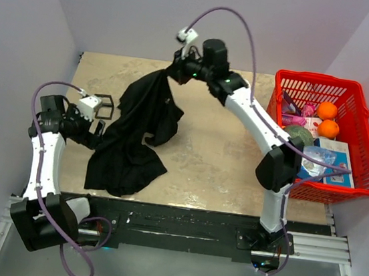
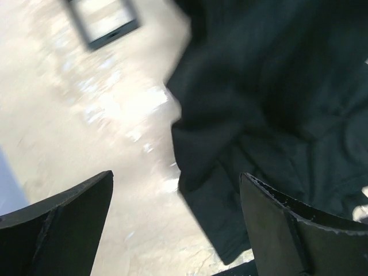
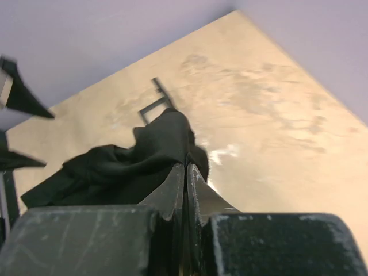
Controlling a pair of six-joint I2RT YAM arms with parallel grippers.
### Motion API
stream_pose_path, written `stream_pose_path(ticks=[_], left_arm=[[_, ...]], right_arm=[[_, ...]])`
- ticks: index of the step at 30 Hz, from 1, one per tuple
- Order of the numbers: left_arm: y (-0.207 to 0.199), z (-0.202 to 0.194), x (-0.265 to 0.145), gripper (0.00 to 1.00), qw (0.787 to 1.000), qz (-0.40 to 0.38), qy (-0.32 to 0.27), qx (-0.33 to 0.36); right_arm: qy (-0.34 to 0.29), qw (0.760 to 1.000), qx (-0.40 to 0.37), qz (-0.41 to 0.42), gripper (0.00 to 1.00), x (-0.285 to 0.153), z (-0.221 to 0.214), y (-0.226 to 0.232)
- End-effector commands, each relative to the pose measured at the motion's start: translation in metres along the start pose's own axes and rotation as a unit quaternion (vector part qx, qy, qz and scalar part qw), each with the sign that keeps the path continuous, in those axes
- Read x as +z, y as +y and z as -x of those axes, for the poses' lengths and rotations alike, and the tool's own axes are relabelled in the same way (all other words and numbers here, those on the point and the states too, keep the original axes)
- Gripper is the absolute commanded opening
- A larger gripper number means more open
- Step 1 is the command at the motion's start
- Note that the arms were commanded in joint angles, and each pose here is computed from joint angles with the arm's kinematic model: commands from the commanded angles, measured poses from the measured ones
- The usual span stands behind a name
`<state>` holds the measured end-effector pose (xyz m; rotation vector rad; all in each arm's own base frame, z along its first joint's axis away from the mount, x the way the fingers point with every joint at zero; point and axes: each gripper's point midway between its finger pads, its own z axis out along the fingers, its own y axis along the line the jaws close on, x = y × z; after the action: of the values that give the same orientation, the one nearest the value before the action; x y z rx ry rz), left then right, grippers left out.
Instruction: Remove the brooch from the garment
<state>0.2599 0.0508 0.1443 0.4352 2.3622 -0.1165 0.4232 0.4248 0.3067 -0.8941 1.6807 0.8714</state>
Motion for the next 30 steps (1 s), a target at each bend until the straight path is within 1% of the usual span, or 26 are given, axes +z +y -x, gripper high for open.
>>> stream_pose_path(ticks=[1,2,3,5,6,9,10,13,15,16,18,20,21,23,24,26,28,30], left_arm=[[-0.039,0.016,0.007,0.95,0.995,-0.073,-0.011,0.069],[-0.043,0.014,0.013,0.95,0.994,-0.085,-0.003,0.072],[-0.051,0.016,0.017,0.95,0.992,-0.097,-0.002,0.081],[-0.056,0.011,0.029,0.95,0.990,-0.113,0.012,0.080],[-0.058,0.014,0.035,0.94,0.989,-0.116,0.012,0.092],[-0.052,0.008,0.052,0.93,0.987,-0.114,0.027,0.108],[-0.051,0.004,0.056,0.92,0.987,-0.117,0.031,0.110],[-0.045,-0.002,0.072,0.89,0.985,-0.118,0.045,0.118],[-0.032,-0.004,0.085,0.86,0.986,-0.098,0.058,0.118],[-0.024,0.000,0.089,0.83,0.987,-0.086,0.061,0.118],[-0.009,0.000,0.099,0.80,0.988,-0.063,0.078,0.119],[-0.006,0.002,0.103,0.70,0.984,-0.075,0.089,0.133],[-0.007,0.009,0.103,0.67,0.981,-0.088,0.080,0.151],[-0.018,0.012,0.097,0.66,0.978,-0.118,0.073,0.157],[-0.030,0.015,0.094,0.65,0.975,-0.146,0.055,0.161],[-0.049,0.017,0.086,0.65,0.970,-0.172,0.046,0.165],[-0.071,0.009,0.083,0.65,0.963,-0.198,0.056,0.175],[-0.084,-0.002,0.083,0.64,0.958,-0.212,0.069,0.179]], right_arm=[[0.001,0.999,0.028,-0.027,0.00,-0.048,0.026,-0.018],[-0.007,0.999,0.024,-0.034,0.00,-0.061,0.035,-0.019],[-0.004,0.999,0.027,-0.047,0.00,-0.069,0.031,-0.029],[0.001,0.998,0.020,-0.061,0.00,-0.080,0.030,-0.035],[0.003,0.997,0.018,-0.071,0.00,-0.091,0.029,-0.038],[0.010,0.995,0.024,-0.098,0.00,-0.113,0.023,-0.048],[0.011,0.994,0.009,-0.104,0.00,-0.119,0.023,-0.051],[0.017,0.992,-0.003,-0.128,0.00,-0.136,0.017,-0.056],[0.028,0.991,-0.010,-0.131,0.00,-0.141,0.008,-0.055],[0.025,0.991,-0.016,-0.131,0.00,-0.147,0.011,-0.051],[0.041,0.990,-0.024,-0.134,0.00,-0.153,0.000,-0.050],[0.053,0.988,-0.028,-0.140,0.00,-0.162,-0.008,-0.047],[0.057,0.987,-0.034,-0.148,0.00,-0.165,-0.011,-0.049],[0.062,0.985,-0.037,-0.154,0.00,-0.172,-0.016,-0.048],[0.064,0.985,-0.037,-0.158,0.00,-0.174,-0.018,-0.049],[0.065,0.984,-0.037,-0.163,0.00,-0.177,-0.023,-0.049],[0.061,0.983,-0.038,-0.170,0.00,-0.180,-0.023,-0.051],[0.062,0.983,-0.035,-0.171,0.00,-0.181,-0.026,-0.050]])
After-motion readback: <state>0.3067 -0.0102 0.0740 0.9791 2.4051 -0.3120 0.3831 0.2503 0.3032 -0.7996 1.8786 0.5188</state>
